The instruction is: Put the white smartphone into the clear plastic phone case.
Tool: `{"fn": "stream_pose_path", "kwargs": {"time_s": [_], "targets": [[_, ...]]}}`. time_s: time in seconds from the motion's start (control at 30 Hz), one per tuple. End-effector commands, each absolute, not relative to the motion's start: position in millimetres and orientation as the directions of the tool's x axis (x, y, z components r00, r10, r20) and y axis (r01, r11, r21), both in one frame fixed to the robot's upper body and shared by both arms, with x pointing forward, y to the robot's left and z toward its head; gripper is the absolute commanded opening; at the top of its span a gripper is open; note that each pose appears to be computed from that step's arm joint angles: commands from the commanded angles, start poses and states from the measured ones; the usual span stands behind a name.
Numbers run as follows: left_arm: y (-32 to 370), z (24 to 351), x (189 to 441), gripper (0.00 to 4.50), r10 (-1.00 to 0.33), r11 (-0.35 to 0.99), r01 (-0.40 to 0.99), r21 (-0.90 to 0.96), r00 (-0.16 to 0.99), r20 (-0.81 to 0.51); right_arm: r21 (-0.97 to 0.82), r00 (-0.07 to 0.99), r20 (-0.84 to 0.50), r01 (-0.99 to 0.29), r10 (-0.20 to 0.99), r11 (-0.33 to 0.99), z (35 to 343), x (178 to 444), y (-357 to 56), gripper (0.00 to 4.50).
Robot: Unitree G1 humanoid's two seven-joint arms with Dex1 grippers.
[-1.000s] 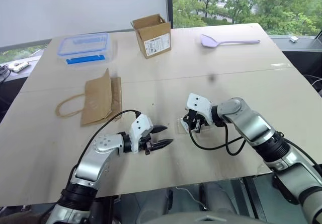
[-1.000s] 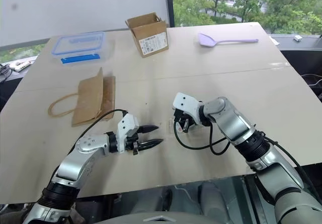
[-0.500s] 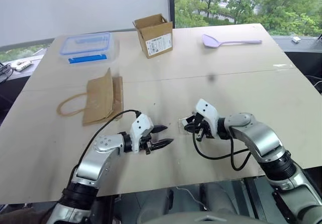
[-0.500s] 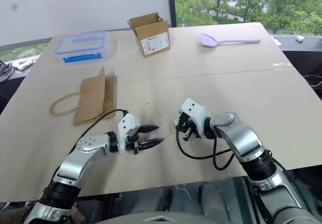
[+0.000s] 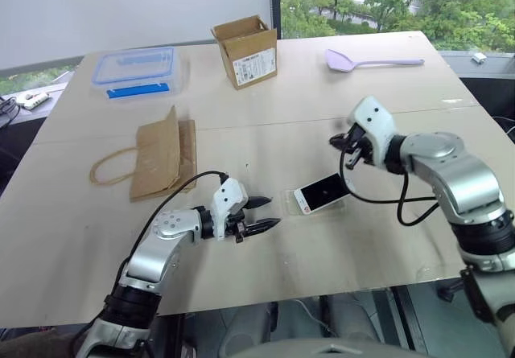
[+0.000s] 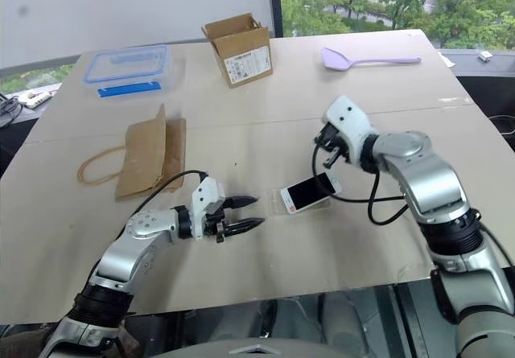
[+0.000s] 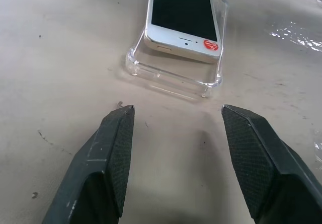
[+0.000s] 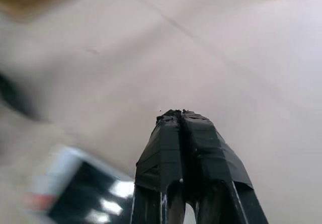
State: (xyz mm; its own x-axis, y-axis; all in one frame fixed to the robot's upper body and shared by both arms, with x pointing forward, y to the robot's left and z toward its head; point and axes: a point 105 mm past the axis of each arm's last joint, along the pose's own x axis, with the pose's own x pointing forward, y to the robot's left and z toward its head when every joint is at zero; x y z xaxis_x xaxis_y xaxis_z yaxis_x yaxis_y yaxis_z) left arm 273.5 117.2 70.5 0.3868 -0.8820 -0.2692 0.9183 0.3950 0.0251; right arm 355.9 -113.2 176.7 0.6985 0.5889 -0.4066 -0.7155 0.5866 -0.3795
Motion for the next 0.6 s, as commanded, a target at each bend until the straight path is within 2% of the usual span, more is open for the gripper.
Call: {"fn": "stream_pose_path", "kwargs": {"time_s": [0.03, 0.17, 0.37, 0.5, 0.6], "targets": [[114, 75, 274, 2.78, -0.889, 0.382, 0.923, 0.048, 0.381, -0.255, -0.451, 0.671, -0.463, -0.741, 0.58, 0.497, 161, 372, -121, 0.0], [115, 77, 274, 2.78, -0.885, 0.391, 0.919, 0.055, 0.391, -0.252, -0.431, 0.558, -0.568, -0.828, 0.605, 0.359, 135, 377, -128, 0.0], [119, 78, 269, 2.78, -0.875, 0.413, 0.909, 0.056, 0.413, -0.254, -0.319, 0.365, -0.629, -0.926, 0.687, 0.201, 128, 354, -129, 0.0], [117, 78, 267, 2.78, -0.873, 0.416, 0.908, 0.054, 0.415, -0.256, -0.298, 0.309, -0.645, -0.944, 0.699, 0.142, 129, 337, -131, 0.0], [115, 77, 268, 2.78, -0.874, 0.412, 0.91, 0.055, 0.411, -0.26, -0.306, 0.317, -0.657, -0.941, 0.684, 0.142, 126, 331, -134, 0.0]]}}
